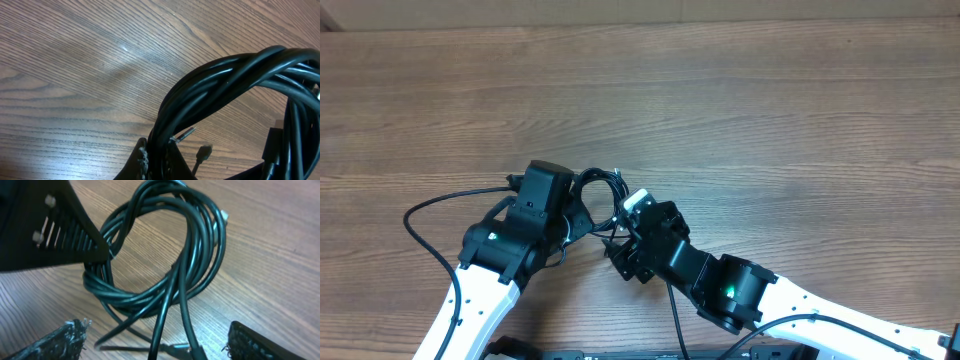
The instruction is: Untangle cables
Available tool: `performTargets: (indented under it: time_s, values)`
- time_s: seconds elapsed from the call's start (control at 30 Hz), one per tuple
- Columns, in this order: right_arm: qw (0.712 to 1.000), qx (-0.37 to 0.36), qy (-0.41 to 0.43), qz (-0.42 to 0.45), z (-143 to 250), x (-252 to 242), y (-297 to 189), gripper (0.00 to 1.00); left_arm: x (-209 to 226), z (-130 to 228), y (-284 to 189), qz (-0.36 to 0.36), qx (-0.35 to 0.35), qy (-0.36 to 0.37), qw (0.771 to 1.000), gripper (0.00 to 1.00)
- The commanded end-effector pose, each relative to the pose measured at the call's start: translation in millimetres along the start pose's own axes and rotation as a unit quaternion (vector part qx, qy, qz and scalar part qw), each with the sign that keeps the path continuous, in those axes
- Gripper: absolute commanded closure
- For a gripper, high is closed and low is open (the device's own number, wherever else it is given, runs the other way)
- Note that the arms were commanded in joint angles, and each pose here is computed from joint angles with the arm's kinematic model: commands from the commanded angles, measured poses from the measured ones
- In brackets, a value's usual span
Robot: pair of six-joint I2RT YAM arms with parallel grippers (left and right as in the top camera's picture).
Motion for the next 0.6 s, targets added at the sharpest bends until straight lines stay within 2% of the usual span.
performTargets:
  time_s: [0.0,0.13,0.33,0.37,0.47,0.57]
  values:
    - [1.000,-0.009,0.000,0.002,-8.3,4.4,-2.9,0.15,-1.8,0.5,1.2,0.007,0.001,-0.009,1.000,0.96]
    - [1.000,0.013,-0.007,0.014,0.8,3.1,7.9,0.18,-6.8,2.9,1.0,0.035,0.019,-0.008,0.999,0.96]
    - [1.000,0.013,-0.007,0.014,1.7,3.9,12.0,0.32,-9.2,5.0,0.7,0.049,0.031,-0.008,0.998,0.96]
    - [1.000,0.010,-0.006,0.012,1.0,4.4,12.1,0.37,-9.7,5.4,0.6,0.052,0.034,-0.007,0.998,0.96]
    - [1.000,0.010,-0.005,0.014,0.6,3.2,12.4,0.61,-9.5,5.3,0.6,0.052,0.032,0.011,0.998,0.96]
    - [1.000,0.011,-0.004,0.014,0.9,3.0,12.2,0.73,-7.7,4.0,0.9,0.041,0.023,0.036,0.998,0.96]
Point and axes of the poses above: each gripper's point midway between its finger pads, its own y axis out along the fingers, its own x axis along the line the jaws close on, z = x × y, the point moved 9 cm from there along -y, back along the fingers, and after that the axes turned 12 degrees about y, right-handed, at the moved point
